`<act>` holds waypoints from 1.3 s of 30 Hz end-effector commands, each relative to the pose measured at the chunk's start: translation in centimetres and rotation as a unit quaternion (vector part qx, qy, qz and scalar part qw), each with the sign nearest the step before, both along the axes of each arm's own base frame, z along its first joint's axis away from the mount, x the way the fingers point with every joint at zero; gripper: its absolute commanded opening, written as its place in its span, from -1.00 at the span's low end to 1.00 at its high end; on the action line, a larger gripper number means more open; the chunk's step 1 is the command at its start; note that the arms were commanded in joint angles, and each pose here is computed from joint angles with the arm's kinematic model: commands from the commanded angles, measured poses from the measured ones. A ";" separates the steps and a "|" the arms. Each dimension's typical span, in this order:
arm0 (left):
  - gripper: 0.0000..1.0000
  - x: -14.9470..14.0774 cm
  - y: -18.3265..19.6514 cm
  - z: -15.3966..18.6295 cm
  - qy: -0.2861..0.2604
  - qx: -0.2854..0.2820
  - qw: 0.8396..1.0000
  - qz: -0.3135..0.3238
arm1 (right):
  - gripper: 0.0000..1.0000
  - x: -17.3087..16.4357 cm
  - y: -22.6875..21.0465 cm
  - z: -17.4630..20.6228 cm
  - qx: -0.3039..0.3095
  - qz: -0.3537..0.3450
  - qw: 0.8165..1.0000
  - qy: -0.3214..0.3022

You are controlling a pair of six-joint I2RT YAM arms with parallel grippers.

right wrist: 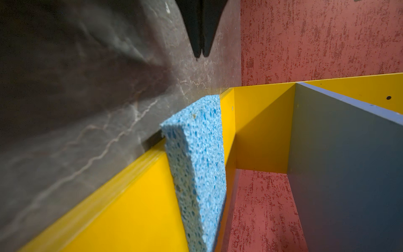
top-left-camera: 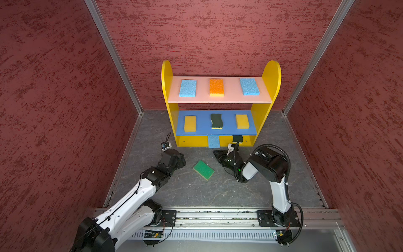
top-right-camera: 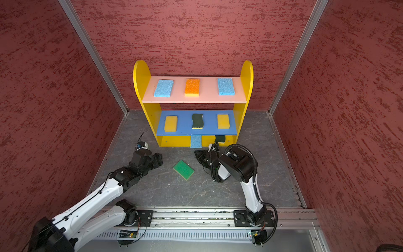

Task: Arrange cleaning sponges on a shelf
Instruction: Move the cleaning sponge to the shelf.

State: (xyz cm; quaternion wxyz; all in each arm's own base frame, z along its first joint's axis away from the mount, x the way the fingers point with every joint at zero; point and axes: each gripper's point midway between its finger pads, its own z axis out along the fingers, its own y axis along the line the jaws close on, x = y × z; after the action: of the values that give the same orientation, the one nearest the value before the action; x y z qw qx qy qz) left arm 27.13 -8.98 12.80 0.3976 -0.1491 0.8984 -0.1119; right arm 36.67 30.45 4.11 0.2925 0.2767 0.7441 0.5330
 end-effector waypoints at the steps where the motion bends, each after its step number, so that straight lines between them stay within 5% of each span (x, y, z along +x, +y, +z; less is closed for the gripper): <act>1: 0.53 0.1 0.0 -0.5 0.002 0.003 1.000 -0.006 | -1.00 0.1 -0.2 -0.5 0.009 -0.022 1.000 -0.004; 39: 0.57 -0.8 1.9 0.4 0.015 -0.038 0.999 0.036 | -1.00 2.6 0.6 0.1 -0.023 -0.130 0.991 0.036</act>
State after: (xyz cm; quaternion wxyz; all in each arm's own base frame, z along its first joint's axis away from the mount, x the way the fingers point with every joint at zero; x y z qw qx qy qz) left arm 26.42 -7.19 12.89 0.3828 -0.1899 0.8959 -0.1219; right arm 38.86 31.11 3.31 0.3283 0.3710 0.7333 0.4657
